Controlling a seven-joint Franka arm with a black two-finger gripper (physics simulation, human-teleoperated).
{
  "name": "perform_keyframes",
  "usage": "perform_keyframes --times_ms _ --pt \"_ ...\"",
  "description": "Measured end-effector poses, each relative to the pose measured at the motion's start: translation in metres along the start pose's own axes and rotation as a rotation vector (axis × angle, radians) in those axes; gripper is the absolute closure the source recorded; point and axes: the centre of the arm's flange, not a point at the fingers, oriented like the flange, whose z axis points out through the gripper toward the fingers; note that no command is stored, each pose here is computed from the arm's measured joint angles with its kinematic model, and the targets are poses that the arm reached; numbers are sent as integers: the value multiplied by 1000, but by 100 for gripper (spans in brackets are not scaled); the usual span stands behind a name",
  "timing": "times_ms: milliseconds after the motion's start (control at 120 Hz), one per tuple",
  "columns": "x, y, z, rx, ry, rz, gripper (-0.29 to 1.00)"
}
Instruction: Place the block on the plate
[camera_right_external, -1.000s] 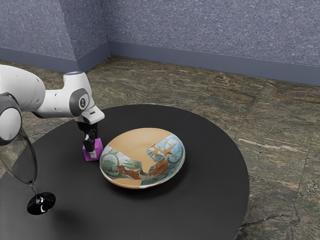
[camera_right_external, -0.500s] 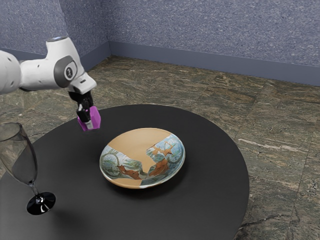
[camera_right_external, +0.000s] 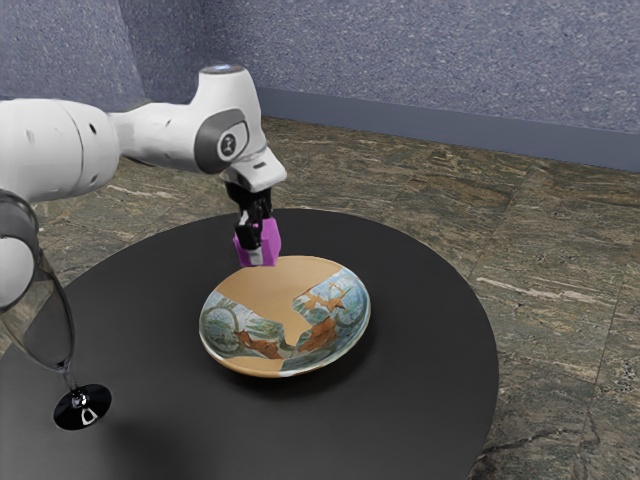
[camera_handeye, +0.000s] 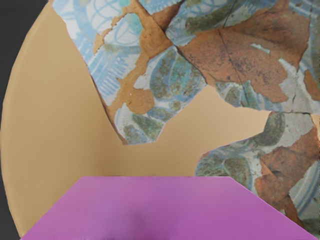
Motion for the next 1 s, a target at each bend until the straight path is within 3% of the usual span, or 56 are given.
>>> perform_keyframes --times_ms 183,367,675,800,1000 --pt "32 8 16 -12 -43 2 33" --pt "28 4 54 -56 -72 -46 33" --pt "26 5 56 -60 -74 -77 10" --pt "24 9 1 -1 -25 -87 5" --pt "21 34 -141 118 43 -82 2"
